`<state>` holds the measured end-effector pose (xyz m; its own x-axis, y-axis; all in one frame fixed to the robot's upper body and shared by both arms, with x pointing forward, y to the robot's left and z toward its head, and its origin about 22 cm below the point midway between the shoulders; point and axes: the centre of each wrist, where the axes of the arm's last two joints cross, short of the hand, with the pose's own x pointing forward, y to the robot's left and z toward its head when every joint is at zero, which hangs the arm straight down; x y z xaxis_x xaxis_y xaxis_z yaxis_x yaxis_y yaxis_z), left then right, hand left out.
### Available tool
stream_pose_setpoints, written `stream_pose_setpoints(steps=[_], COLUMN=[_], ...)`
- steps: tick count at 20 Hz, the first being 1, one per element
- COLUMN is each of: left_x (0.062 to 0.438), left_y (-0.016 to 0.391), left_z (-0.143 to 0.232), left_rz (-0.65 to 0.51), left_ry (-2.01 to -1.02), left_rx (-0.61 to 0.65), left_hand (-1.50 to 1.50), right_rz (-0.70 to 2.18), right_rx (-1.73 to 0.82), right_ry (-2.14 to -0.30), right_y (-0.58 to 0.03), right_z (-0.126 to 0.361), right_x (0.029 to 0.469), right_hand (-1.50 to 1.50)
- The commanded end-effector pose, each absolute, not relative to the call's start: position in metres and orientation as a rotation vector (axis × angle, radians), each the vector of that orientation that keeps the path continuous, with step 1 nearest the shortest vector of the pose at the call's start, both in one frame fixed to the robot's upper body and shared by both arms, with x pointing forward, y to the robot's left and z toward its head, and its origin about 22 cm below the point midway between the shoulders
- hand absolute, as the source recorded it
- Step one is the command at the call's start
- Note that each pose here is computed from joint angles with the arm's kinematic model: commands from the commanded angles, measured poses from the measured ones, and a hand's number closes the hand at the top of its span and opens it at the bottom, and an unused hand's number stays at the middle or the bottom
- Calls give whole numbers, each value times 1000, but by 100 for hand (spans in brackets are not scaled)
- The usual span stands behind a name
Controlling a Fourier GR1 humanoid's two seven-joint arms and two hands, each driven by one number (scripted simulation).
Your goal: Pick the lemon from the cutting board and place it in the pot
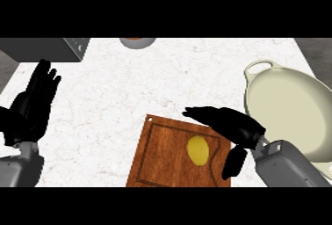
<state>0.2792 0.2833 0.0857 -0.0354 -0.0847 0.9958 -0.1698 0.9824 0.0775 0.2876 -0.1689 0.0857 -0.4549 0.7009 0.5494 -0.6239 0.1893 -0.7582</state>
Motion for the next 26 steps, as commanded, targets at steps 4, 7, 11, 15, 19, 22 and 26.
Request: stream_pose_setpoints(steps=[4,7,11,15,19,22,26], left_x=[287,272,296,281,297,276,286], left_y=[275,280,270,276,260,277,268], left_z=[73,84,70,94,86,82,92], left_rz=[70,50,56,74,63,70,86], left_ry=[-1606,-1610,-1621,-1609,-1616,-1621,-1604], left_rx=[190,181,210,208,221,225,200], left_hand=[0,0,0,0,0,0,0], right_rz=[1536,1556,1562,1577,1559,1571,1563], right_rx=[-84,-135,-218,-213,-200,-225,-234], right_ry=[-1320,-1257,-1237,-1240,-1252,-1249,-1207], right_y=[-149,-161,-145,-158,-149,-165,-132], right_z=[90,79,54,42,34,26,9], right_x=[267,292,262,261,278,272,277], right_hand=[-150,-150,-150,-150,-150,-150,-150])
